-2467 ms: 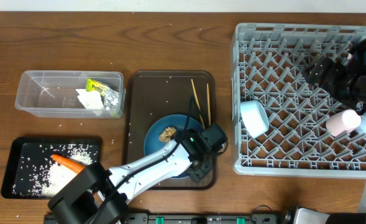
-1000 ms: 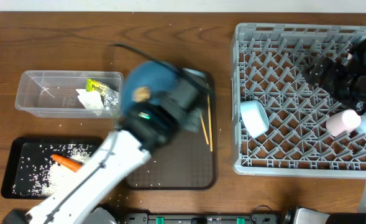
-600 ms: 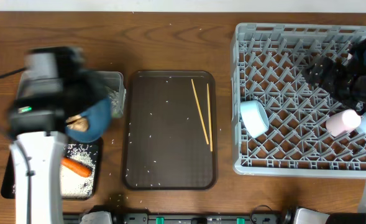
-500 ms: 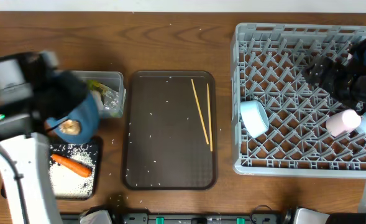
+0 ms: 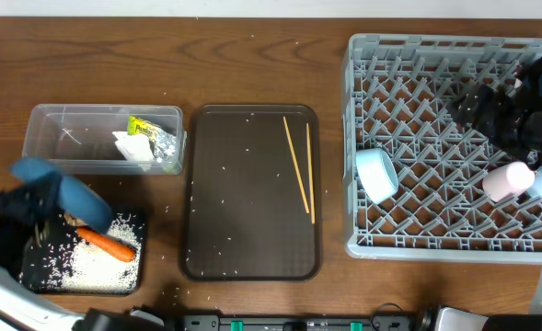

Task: Sort waste into correct bins and load items into the dishwasher rack
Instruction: 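Lift the blue plate left and tip its food onto the black tray, then carry the blue plate right and stand it upright in the rack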

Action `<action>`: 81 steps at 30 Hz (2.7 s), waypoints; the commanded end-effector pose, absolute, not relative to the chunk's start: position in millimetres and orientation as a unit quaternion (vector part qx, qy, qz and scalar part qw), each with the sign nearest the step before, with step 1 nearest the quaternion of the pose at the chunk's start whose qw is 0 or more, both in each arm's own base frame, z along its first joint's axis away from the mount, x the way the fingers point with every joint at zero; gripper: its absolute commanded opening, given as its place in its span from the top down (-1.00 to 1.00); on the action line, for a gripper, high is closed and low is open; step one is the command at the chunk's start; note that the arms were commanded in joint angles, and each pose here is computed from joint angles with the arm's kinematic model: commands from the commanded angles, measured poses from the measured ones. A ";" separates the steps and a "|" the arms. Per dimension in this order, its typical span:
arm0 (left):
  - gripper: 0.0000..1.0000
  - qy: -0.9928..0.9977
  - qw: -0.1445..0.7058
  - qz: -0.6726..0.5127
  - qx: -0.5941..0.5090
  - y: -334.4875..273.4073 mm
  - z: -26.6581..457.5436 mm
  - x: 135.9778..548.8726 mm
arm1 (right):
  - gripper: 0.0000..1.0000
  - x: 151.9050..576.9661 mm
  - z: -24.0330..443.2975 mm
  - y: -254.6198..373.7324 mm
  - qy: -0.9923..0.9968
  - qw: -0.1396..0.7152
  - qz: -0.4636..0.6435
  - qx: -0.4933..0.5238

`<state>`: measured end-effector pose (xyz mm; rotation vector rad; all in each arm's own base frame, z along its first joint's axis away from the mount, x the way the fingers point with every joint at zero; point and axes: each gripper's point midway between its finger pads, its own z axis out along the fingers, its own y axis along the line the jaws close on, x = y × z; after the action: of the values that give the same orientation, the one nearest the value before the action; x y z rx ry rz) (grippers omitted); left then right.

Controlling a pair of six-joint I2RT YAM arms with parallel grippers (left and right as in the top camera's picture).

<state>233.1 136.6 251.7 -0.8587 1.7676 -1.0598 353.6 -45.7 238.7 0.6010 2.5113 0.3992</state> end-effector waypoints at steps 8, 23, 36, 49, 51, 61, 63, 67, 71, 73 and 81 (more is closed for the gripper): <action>0.87 0.664 0.545 -0.420 -0.293 138.8 265.1 212.5 | -0.89 354.2 238.7 -43.8 0.930 0.262 0.146 0.214; 0.88 0.698 0.527 -0.449 0.183 -44.0 339.0 262.3 | -0.89 361.9 243.8 -47.0 0.922 0.279 0.149 0.225; 0.88 0.544 0.559 -0.591 0.205 -218.0 385.3 388.6 | -0.89 358.3 246.5 -88.0 0.891 0.289 0.147 0.318; 0.88 0.479 0.424 -0.743 0.198 -383.9 340.9 409.6 | -0.89 342.8 241.5 -114.7 0.878 0.277 0.137 0.365; 0.88 0.483 0.414 -0.748 0.190 -396.1 330.7 407.0 | -0.89 341.4 240.5 -116.1 0.880 0.275 0.132 0.364; 0.88 0.535 0.379 -0.742 0.137 -416.3 296.3 421.8 | -0.89 336.4 237.0 -119.3 0.883 0.267 0.116 0.367; 0.87 0.551 0.377 -0.734 0.122 -417.5 288.5 429.1 | -0.89 336.0 236.7 -119.8 0.884 0.266 0.114 0.367; 0.88 0.574 0.369 -0.725 0.093 -418.8 277.0 440.1 | -0.89 335.6 236.4 -119.4 0.885 0.266 0.114 0.365; 0.87 0.574 0.370 -0.725 0.093 -418.6 277.1 440.2 | -0.89 335.6 236.5 -119.6 0.885 0.266 0.114 0.365; 0.88 0.581 0.366 -0.722 0.083 -418.8 273.7 443.3 | -0.89 335.4 236.3 -119.4 0.885 0.265 0.114 0.365; 0.87 0.631 0.333 -0.700 0.036 -420.8 244.6 457.8 | -0.89 330.5 233.2 -122.3 0.889 0.257 0.099 0.366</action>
<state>450.9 -421.2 245.4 0.1165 1.6366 -1.8345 334.2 -114.6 234.4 0.9841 2.4063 0.3147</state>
